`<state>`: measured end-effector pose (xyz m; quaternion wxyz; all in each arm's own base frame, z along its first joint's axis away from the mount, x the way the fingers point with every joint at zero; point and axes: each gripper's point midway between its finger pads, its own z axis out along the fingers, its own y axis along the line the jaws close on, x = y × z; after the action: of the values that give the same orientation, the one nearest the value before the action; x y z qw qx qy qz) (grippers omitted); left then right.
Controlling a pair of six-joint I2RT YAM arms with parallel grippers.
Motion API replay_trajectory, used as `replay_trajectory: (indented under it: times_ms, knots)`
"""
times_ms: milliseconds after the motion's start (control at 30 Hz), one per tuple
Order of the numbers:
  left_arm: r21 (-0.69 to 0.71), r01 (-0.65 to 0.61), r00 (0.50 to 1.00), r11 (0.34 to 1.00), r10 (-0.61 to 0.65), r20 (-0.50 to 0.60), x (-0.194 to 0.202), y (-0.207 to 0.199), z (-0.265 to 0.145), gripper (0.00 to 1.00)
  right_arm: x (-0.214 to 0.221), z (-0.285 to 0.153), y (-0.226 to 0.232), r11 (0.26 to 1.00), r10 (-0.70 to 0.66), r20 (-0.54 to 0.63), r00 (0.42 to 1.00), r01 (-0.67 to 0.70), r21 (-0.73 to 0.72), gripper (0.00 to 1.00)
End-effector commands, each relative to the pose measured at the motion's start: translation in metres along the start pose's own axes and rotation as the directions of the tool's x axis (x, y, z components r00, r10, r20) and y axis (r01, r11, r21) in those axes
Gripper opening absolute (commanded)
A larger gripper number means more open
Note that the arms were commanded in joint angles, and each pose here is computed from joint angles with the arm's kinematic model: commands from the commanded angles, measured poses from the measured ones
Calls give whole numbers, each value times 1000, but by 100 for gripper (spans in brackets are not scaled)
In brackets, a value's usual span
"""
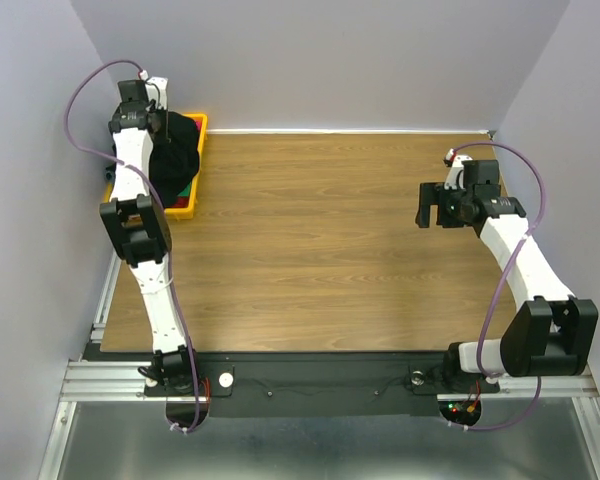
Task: Fold and stack the t-shirts
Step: Grab the tshirt from the pile, then move the tshirt to the center of the board
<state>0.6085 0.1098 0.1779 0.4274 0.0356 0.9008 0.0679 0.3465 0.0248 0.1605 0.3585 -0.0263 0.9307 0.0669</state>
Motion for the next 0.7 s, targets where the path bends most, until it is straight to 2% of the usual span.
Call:
replay_trajectory:
  times_ms: [0, 67, 167, 233, 267, 367, 400, 467, 567, 667]
  knots:
    - [88, -40, 922, 995, 2, 388, -136, -18, -150, 0, -28, -21, 0, 1000, -15, 94, 995, 14, 13, 100]
    - [140, -89, 896, 986, 18, 444, -153, -44, -182, 0, -31, -23, 2, 1000, -18, 103, 995, 17, 5, 100]
    - [183, -181, 832, 966, 51, 553, -179, -87, -253, 0, -32, -25, 6, 1000, -22, 101, 995, 24, -16, 100]
    - [201, -209, 804, 957, 52, 592, -187, -102, -278, 0, -34, -27, 5, 1000, -20, 102, 995, 22, -20, 100]
    - [251, -256, 776, 934, 43, 629, -195, -136, -299, 0, -36, -28, 4, 1000, -12, 105, 994, 14, -21, 100]
    - [347, -291, 724, 892, -32, 689, -207, -169, -348, 0, -45, -35, -6, 1000, 24, 127, 992, -22, -16, 100]
    - [395, -336, 694, 855, -59, 717, -211, -194, -368, 0, -48, -37, -8, 999, 36, 135, 990, -32, -27, 100]
    - [444, -380, 652, 811, -106, 751, -216, -217, -404, 0, -55, -43, -18, 997, 74, 154, 985, -70, -27, 100]
    - [543, -463, 574, 700, -230, 786, -224, -254, -466, 0, -62, -49, -25, 995, 98, 172, 980, -92, -38, 100]
    - [580, -503, 546, 641, -284, 788, -224, -265, -493, 0, -68, -55, -29, 995, 100, 191, 977, -98, -23, 100]
